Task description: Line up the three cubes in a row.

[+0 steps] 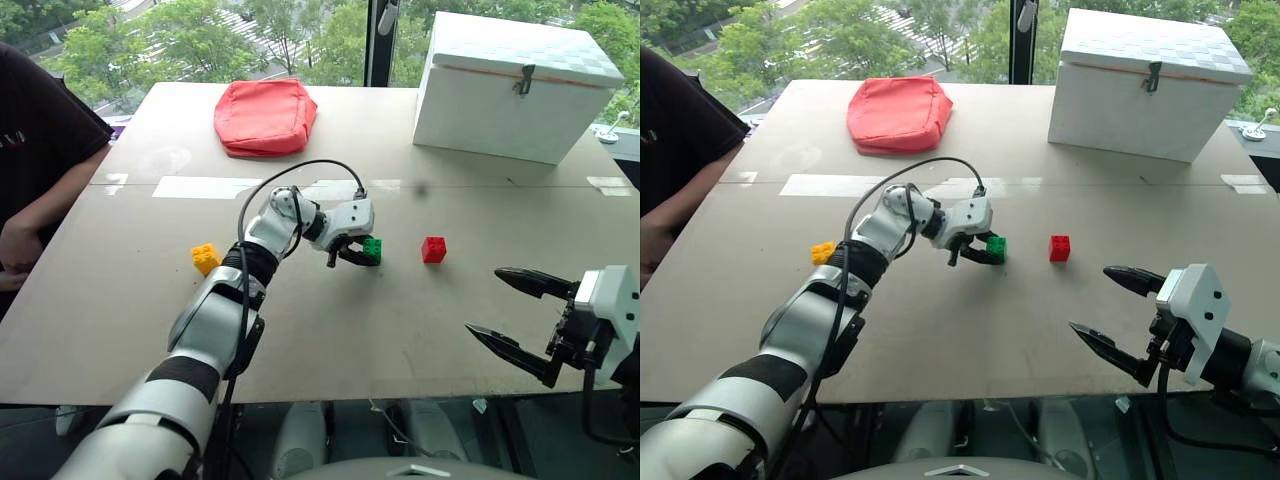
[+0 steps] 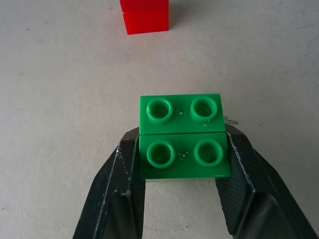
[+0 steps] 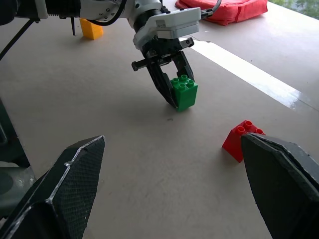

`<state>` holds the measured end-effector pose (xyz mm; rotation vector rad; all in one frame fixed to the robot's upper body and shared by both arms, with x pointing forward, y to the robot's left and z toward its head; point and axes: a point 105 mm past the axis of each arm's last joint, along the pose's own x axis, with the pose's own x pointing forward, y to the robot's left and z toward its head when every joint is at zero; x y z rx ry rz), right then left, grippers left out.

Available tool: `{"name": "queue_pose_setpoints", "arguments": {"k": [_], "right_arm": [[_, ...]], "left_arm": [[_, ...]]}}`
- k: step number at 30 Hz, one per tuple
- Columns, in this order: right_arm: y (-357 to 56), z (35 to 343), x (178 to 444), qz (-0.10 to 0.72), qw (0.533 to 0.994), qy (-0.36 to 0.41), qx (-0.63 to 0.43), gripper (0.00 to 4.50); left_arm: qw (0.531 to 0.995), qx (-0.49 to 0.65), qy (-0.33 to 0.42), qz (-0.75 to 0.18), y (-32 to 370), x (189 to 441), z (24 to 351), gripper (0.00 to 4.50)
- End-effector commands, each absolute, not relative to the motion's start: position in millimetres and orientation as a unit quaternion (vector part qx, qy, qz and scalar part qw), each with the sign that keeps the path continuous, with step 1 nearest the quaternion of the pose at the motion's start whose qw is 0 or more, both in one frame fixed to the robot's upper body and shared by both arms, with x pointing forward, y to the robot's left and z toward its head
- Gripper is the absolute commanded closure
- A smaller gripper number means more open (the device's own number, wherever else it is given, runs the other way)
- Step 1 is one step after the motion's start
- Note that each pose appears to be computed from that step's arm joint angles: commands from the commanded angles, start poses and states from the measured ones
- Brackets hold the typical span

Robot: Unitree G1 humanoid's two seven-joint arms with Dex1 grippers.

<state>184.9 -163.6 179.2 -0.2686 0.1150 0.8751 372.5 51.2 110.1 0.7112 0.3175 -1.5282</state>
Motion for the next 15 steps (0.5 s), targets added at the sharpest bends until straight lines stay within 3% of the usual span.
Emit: {"name": "queue_pose_setpoints", "arguments": {"k": [1, 2, 4, 5, 6, 10, 15], "right_arm": [[-163.1, 189.8, 181.9, 0.417, 0.897, 0.031, -0.146, 0.00], [-163.3, 189.8, 181.8, 0.416, 0.897, 0.032, -0.147, 0.00], [-163.6, 189.7, 182.0, 0.415, 0.897, 0.032, -0.148, 0.00], [-163.9, 189.6, 181.9, 0.415, 0.897, 0.033, -0.148, 0.00], [-164.2, 189.5, 181.8, 0.415, 0.897, 0.033, -0.148, 0.00], [-164.2, 189.5, 182.4, 0.416, 0.897, 0.034, -0.148, 0.00], [-156.8, 191.1, 184.1, 0.440, 0.887, 0.024, -0.142, 0.00]], "left_arm": [[0.655, 0.327, 0.123, -0.670, 48.2, 377.6, 121.7, 2.11], [0.657, 0.328, 0.123, -0.668, 48.3, 378.6, 121.7, 1.91], [0.661, 0.329, 0.122, -0.663, 48.7, 380.7, 122.5, 0.77], [0.664, 0.329, 0.121, -0.661, 49.1, 381.4, 123.2, 0.64], [0.663, 0.326, 0.121, -0.663, 50.6, 380.8, 124.6, 0.11], [0.677, 0.309, 0.117, -0.657, 63.8, 379.6, 134.1, 0.03], [0.734, 0.254, 0.109, -0.621, 102.6, 361.1, 158.9, 0.03]]}}
